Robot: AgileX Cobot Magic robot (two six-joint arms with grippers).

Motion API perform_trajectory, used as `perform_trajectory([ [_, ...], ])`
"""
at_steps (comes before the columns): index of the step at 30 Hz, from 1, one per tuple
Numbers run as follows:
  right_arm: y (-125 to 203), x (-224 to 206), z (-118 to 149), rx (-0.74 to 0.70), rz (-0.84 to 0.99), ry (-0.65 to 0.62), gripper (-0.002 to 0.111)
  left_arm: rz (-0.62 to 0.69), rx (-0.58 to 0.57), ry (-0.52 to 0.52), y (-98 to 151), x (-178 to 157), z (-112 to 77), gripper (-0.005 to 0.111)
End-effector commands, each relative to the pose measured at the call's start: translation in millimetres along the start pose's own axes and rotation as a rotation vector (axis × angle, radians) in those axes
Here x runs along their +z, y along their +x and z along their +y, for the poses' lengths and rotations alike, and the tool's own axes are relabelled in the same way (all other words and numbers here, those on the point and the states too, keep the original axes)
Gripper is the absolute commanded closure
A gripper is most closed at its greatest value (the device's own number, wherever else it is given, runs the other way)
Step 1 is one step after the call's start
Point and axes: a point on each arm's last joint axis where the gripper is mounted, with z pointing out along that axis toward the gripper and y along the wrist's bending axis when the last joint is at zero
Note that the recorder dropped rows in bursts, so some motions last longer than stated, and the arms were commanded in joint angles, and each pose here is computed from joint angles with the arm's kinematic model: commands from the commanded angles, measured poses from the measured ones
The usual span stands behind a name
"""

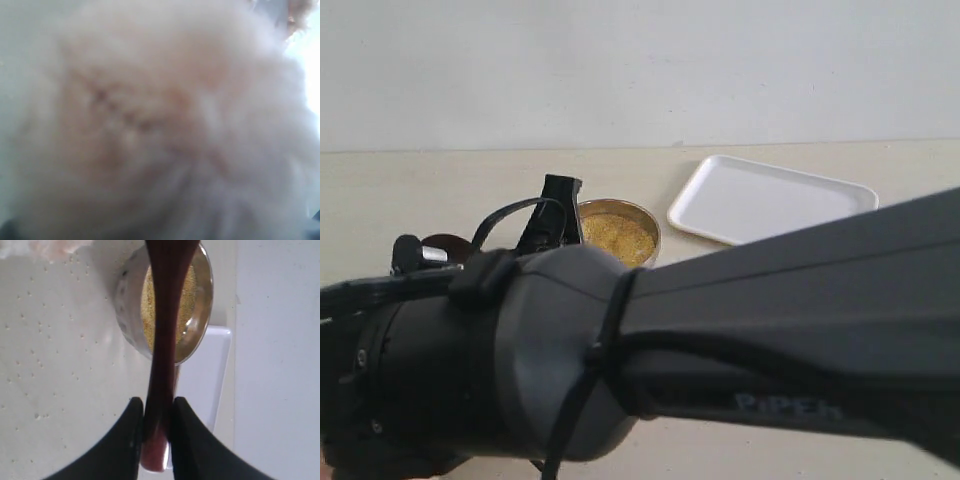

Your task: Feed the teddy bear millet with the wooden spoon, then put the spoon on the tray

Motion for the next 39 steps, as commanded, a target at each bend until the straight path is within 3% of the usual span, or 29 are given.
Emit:
perform_trajectory([
  [1,-4,15,13,-0.063,0.026,0.027,0.107,-0.013,0.0,0.018,-1,-1,-2.4,0.101],
  [8,-14,21,30,-0.111,-0.017,0.065,0.107,-0.013,0.0,0.018,-1,-1,-2.4,0.101],
  [17,-26,10,22,-0.11,-0.122,0.288,0.107,-0.013,0.0,0.018,-1,-1,-2.4,0.101],
  [23,-20,12,32,-0.03,-0.063,0.194,0.107,-0.013,0.0,0.018,-1,-1,-2.4,0.101],
  [32,-19,9,36,-0.076,-0.054,0.175,0.107,-0.013,0.0,0.018,-1,-1,-2.4,0.101],
  [36,-13,0,24,-0.062,-0.037,0.115,0.107,-0.013,0.0,0.018,-1,-1,-2.4,0.101],
  [39,-1,-3,0,0.011,0.0,0.027,0.107,-0.013,0.0,0.018,-1,-1,-2.4,0.101],
])
